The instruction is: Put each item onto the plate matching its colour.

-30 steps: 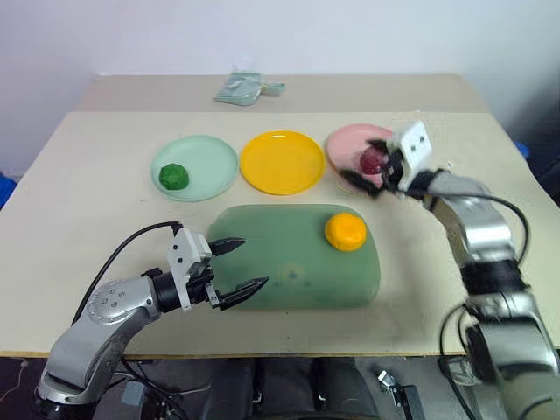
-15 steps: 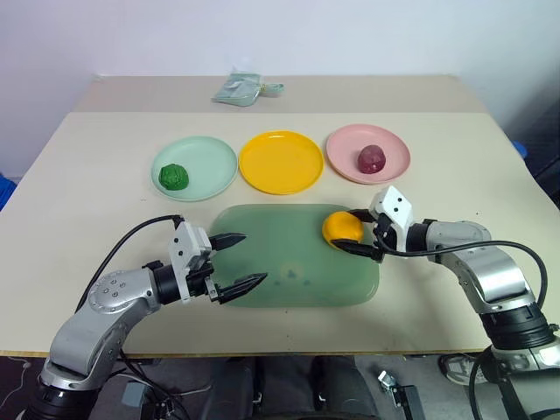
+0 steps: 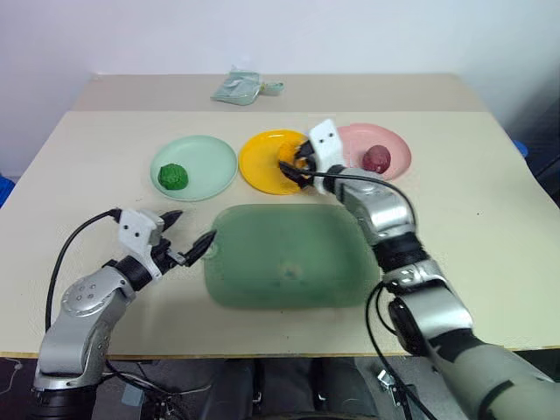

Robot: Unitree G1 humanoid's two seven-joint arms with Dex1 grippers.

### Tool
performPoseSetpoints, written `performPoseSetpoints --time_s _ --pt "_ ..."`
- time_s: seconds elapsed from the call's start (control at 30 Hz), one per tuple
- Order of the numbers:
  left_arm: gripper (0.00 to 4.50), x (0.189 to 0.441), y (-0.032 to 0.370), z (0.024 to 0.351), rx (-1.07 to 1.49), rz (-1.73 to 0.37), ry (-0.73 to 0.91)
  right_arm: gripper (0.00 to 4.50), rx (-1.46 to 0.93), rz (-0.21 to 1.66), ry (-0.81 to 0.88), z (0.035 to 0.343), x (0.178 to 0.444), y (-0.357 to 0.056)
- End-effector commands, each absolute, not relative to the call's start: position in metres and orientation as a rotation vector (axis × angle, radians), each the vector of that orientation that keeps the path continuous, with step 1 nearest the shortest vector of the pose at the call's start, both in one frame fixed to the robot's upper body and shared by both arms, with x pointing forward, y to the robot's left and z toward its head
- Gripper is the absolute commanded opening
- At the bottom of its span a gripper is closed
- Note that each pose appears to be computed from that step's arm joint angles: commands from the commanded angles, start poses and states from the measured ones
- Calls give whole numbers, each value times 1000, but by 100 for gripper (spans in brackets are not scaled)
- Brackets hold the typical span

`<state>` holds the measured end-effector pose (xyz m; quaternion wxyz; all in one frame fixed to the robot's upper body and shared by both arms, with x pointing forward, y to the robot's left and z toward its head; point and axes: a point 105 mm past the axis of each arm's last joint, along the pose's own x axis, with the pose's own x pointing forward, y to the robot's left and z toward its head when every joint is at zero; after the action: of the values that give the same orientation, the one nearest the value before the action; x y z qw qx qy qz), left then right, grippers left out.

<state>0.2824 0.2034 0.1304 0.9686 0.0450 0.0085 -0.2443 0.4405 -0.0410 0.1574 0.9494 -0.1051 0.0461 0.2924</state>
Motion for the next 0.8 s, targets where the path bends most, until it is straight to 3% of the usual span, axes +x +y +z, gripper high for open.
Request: performPoseSetpoints --time_s 0.03,0.07,0.1,0.27,0.4,0.6,0.8 --pt "450 273 206 143 118 -469 -41 367 -232 547 34 172 454 -40" --pt "450 271 206 143 117 -460 -41 423 -231 548 30 172 455 -40" --pt "450 269 208 143 115 -448 -41 447 -218 559 13 174 455 -40" --pt "450 264 211 142 113 -407 -42 447 -239 605 -107 192 449 -59" --pt "450 265 229 142 150 -305 -52 447 -283 744 -214 201 419 -101" --pt "450 258 304 138 254 -12 -23 447 -263 635 -18 162 377 -219" --pt "450 245 331 136 254 66 -7 447 -285 600 171 127 335 -271"
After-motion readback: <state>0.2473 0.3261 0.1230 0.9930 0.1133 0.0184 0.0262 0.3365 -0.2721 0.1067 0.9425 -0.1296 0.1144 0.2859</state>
